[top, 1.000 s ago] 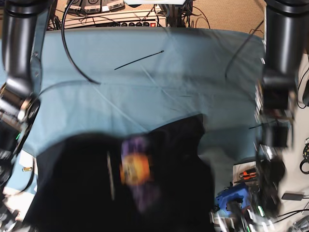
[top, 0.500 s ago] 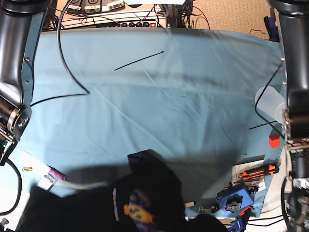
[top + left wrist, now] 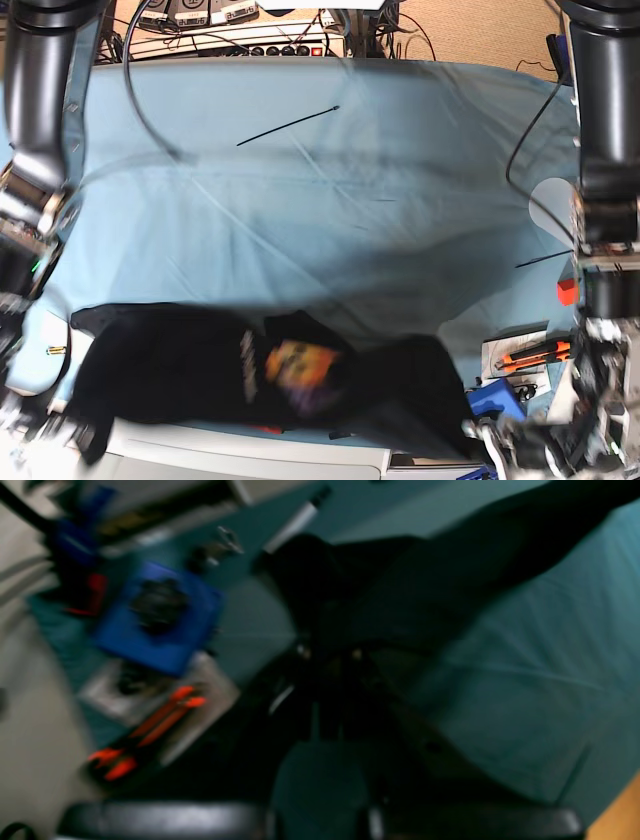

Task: Layout the t-shirt on the table in an organized manner, then fold the t-shirt properly
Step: 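Lift the t-shirt with both grippers and flip it over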

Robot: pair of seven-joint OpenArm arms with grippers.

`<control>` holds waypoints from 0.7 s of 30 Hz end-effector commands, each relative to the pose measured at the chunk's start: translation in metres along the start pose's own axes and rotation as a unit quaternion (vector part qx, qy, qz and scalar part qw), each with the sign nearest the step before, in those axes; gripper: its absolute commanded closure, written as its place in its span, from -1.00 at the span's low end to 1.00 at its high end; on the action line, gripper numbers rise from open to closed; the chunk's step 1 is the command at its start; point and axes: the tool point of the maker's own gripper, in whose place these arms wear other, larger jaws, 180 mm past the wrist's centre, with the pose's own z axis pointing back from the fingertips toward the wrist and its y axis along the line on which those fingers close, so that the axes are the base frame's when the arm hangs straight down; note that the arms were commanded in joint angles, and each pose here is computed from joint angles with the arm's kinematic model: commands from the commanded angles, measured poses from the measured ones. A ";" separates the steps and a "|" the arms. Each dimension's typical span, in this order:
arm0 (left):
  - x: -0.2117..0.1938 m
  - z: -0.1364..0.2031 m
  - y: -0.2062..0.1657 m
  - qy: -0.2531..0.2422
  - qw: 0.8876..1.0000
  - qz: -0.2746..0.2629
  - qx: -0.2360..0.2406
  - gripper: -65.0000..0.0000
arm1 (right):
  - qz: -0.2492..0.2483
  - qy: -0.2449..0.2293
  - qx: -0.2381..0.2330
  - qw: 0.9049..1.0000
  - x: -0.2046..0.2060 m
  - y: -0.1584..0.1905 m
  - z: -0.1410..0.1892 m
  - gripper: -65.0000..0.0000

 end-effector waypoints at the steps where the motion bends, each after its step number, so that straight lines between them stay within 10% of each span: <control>1: 0.015 0.010 -0.003 -0.024 1.000 -0.013 0.001 1.00 | 0.008 -0.053 0.009 0.999 0.033 0.004 0.018 1.00; 21: -0.171 -0.035 -0.081 0.084 0.994 -0.030 -0.061 1.00 | -0.170 -0.037 0.131 0.976 -0.111 -0.027 0.014 1.00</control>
